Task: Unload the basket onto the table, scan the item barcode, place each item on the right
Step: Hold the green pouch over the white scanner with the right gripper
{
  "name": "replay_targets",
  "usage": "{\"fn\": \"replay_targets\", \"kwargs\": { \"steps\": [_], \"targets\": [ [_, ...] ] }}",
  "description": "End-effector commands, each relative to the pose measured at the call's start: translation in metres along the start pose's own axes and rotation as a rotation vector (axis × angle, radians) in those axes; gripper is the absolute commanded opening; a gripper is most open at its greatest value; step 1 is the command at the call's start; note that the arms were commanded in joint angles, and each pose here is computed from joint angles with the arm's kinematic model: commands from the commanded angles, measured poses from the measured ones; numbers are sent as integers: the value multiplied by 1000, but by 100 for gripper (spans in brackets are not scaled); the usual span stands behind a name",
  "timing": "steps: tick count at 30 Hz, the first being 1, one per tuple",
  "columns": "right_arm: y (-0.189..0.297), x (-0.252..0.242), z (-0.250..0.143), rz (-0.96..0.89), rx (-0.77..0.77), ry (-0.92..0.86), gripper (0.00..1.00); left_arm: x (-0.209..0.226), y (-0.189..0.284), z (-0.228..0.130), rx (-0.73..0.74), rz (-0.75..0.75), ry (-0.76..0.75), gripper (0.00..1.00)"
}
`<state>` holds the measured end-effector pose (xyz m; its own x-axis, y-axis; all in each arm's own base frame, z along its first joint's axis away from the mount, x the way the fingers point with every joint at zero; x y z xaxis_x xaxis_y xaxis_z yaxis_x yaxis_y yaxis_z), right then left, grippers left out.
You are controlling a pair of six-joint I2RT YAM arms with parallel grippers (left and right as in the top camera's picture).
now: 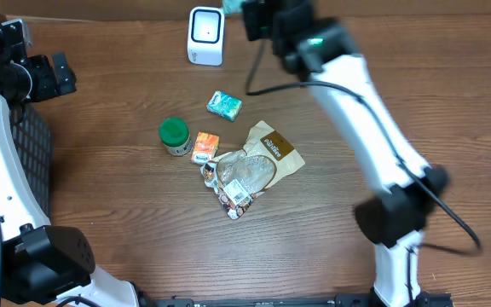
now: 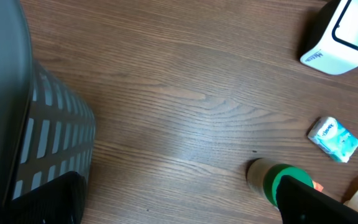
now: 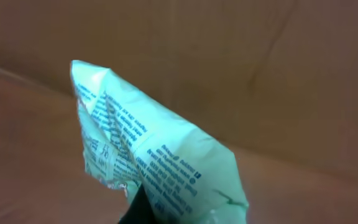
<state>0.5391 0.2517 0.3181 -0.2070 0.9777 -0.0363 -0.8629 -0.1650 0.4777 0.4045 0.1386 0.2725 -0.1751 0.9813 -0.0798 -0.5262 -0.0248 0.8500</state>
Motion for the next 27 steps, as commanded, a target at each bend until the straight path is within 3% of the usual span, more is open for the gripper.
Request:
{"fn": "replay_targets", "kwargs": {
  "steps": [1, 10, 16, 27],
  "targets": [
    [-39, -10, 9, -211, -106, 330, 4, -2, -4, 1, 3, -5, -33, 100],
    [-106, 17, 7, -302, -283, 731, 4, -2, -4, 1, 3, -5, -32, 100],
    [-145, 48, -32, -248, -287, 992, 4, -2, -4, 1, 3, -4, -32, 100],
    [-158, 56, -50, -241, -274, 1030, 4, -2, -4, 1, 3, -5, -32, 100]
  ]
}}
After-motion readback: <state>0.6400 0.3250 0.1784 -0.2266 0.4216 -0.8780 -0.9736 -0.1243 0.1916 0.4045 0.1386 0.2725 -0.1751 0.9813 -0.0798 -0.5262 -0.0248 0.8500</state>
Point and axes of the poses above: each gripper's point midway between its finger pads, its own y axis back along the fingers, its own x axis along the line the jaws close on, z = x × y, the point moved 1 cm from there along y, back along the fingers, and after that the axes turned 5 degrees about -y, right-handed, at the moved point
